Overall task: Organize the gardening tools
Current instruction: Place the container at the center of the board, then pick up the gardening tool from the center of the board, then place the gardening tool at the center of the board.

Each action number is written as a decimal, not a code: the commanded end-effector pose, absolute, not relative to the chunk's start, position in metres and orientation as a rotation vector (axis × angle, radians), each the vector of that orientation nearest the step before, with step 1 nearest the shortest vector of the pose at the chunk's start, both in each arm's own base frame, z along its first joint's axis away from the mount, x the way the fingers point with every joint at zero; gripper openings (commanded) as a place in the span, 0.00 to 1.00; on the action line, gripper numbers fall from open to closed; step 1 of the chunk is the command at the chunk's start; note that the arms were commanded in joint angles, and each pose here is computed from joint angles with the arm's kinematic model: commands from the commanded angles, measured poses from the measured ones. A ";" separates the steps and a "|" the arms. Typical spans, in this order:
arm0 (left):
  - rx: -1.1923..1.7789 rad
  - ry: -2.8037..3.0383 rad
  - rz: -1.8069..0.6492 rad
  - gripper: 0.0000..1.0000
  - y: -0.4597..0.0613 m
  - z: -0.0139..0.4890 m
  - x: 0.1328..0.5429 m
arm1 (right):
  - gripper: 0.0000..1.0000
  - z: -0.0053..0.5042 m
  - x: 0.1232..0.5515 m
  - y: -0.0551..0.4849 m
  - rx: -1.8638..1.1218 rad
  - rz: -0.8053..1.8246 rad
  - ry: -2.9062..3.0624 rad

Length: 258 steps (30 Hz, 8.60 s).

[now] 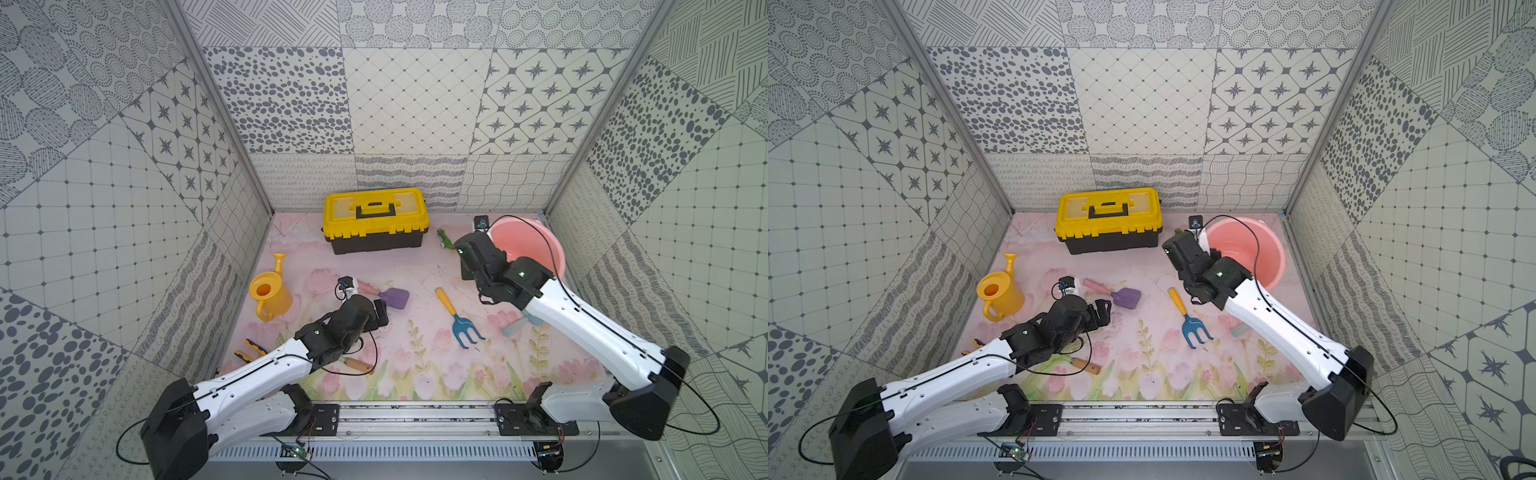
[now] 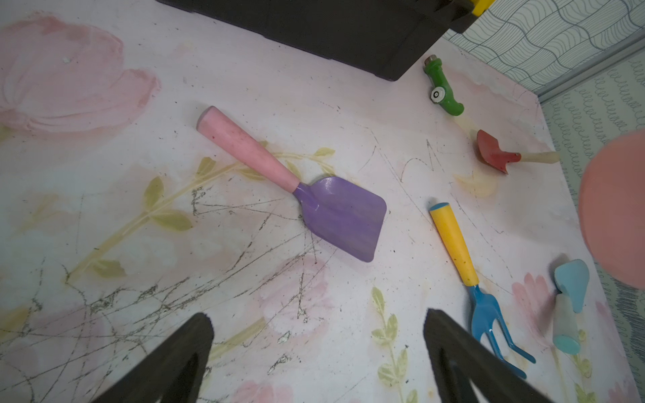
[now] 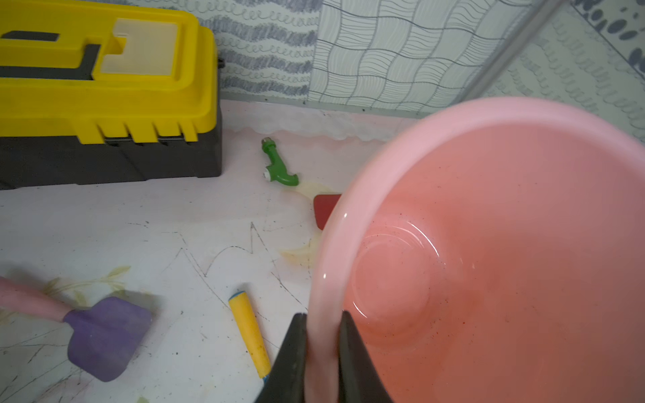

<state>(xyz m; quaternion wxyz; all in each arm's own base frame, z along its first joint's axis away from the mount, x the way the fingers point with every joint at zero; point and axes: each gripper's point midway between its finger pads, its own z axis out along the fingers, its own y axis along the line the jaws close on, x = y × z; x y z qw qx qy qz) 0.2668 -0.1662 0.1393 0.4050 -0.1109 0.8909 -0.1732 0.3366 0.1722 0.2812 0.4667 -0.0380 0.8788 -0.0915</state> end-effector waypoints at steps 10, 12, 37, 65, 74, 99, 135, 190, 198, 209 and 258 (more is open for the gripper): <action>-0.285 2.206 -0.392 0.99 -0.162 0.146 0.275 | 0.06 0.253 0.407 0.266 -0.288 -0.145 2.099; -0.285 2.205 -0.387 0.99 -0.161 0.147 0.275 | 0.06 0.243 0.411 0.271 -0.303 -0.151 2.116; -0.294 2.210 -0.372 0.99 -0.160 0.142 0.276 | 0.09 0.206 0.314 0.385 -0.825 0.418 2.262; -0.294 2.214 -0.325 0.99 -0.157 0.140 0.279 | 0.76 0.199 0.331 0.366 -0.808 0.221 2.259; -0.304 2.174 -0.255 0.99 -0.145 0.147 0.280 | 0.79 0.193 0.344 0.349 -0.802 0.157 2.252; -0.758 2.033 0.030 1.00 -0.033 0.208 0.315 | 0.97 0.259 0.245 0.272 -0.505 0.630 1.940; -1.297 2.021 -0.312 0.99 0.102 0.136 0.318 | 0.97 0.244 0.245 0.272 -0.513 0.614 1.973; -0.957 2.144 -0.050 0.00 0.033 0.214 0.317 | 0.97 0.251 0.260 0.236 -0.317 0.472 1.954; -0.571 2.053 -0.259 0.00 -0.061 0.326 0.314 | 0.97 0.241 0.285 0.160 0.068 0.362 1.954; 0.026 2.025 -0.427 0.00 -0.280 0.378 0.303 | 0.97 0.204 0.295 0.067 0.520 0.326 1.972; -0.052 2.365 -0.230 0.00 -0.480 0.111 0.319 | 0.97 0.251 0.241 -0.023 0.762 0.157 1.722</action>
